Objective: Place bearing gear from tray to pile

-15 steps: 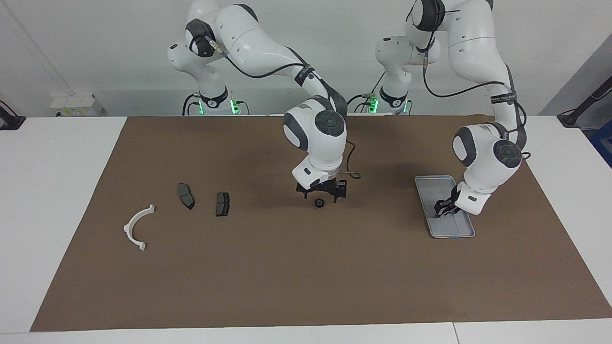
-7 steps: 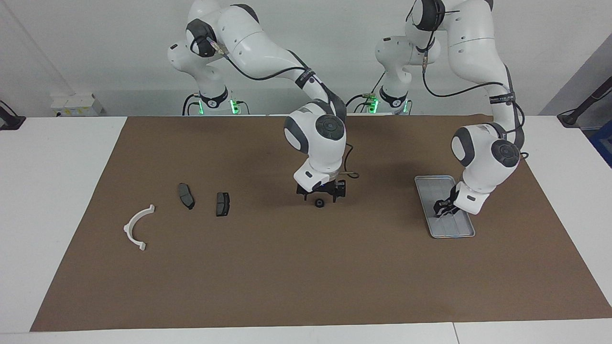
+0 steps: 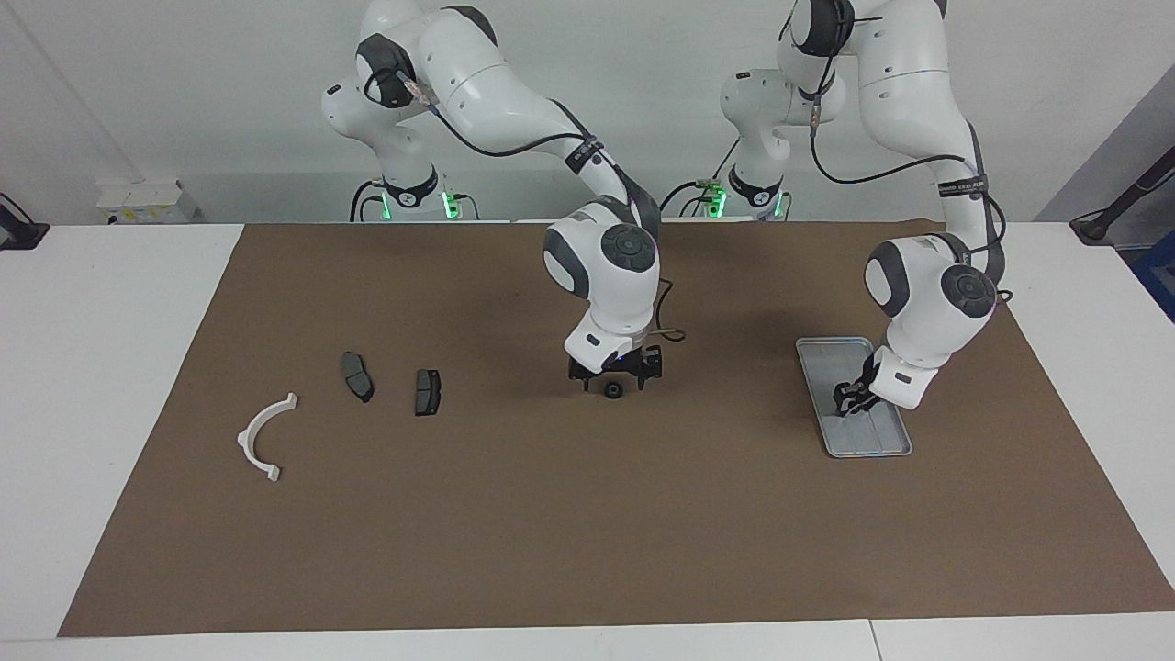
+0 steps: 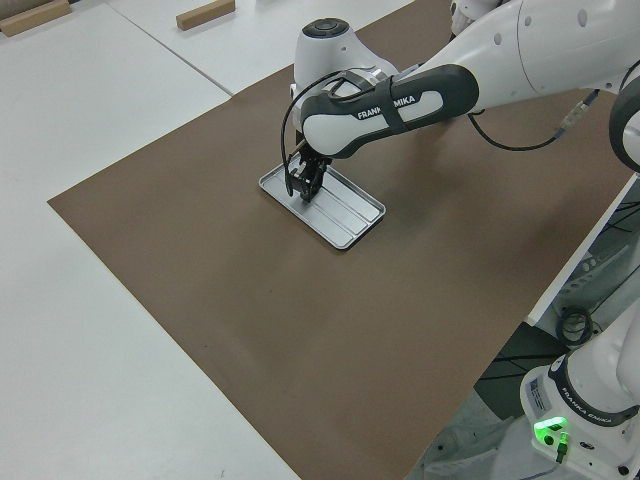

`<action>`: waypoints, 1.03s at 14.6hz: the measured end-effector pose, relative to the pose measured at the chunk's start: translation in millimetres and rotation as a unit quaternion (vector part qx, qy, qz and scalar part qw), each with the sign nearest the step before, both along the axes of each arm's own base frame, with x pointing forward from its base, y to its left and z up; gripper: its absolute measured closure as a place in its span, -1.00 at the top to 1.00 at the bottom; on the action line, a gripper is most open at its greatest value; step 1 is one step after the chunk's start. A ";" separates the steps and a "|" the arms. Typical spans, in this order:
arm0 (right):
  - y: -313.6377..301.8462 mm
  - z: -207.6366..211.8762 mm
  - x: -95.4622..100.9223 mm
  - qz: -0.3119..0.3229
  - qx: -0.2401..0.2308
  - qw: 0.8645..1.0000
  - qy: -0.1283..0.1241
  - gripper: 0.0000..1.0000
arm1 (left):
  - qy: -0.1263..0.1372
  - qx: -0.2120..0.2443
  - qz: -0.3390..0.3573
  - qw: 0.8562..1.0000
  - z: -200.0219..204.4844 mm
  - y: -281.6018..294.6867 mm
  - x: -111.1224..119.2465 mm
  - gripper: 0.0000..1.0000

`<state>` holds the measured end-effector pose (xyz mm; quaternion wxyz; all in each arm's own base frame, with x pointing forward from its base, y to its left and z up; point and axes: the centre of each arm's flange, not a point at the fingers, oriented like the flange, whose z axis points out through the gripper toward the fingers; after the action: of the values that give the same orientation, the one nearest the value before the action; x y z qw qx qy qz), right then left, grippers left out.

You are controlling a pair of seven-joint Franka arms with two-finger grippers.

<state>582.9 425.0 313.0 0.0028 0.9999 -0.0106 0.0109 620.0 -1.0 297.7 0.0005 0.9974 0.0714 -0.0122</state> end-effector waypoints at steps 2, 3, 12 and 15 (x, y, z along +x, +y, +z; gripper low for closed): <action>-1.3 -3.4 -1.9 0.000 -0.001 1.000 0.002 1.00 | 0.000 0.000 0.000 1.000 0.0 -0.2 0.0 0.01; -1.9 -3.4 -2.8 0.000 -0.001 1.000 0.002 1.00 | 0.000 0.000 0.000 1.000 0.0 -0.2 0.0 0.01; 3.6 -12.1 -14.2 0.008 0.006 1.000 -0.007 1.00 | 0.000 0.000 0.008 1.000 0.0 -0.4 -0.1 0.01; 3.5 -12.4 -14.6 0.008 0.006 1.000 -0.006 1.00 | 0.000 0.000 0.009 1.000 0.1 -0.6 -0.1 0.00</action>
<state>568.3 428.6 300.6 -0.0035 0.9998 -0.0024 0.0172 619.9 -1.6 297.8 0.0005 0.9967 0.0802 -0.0122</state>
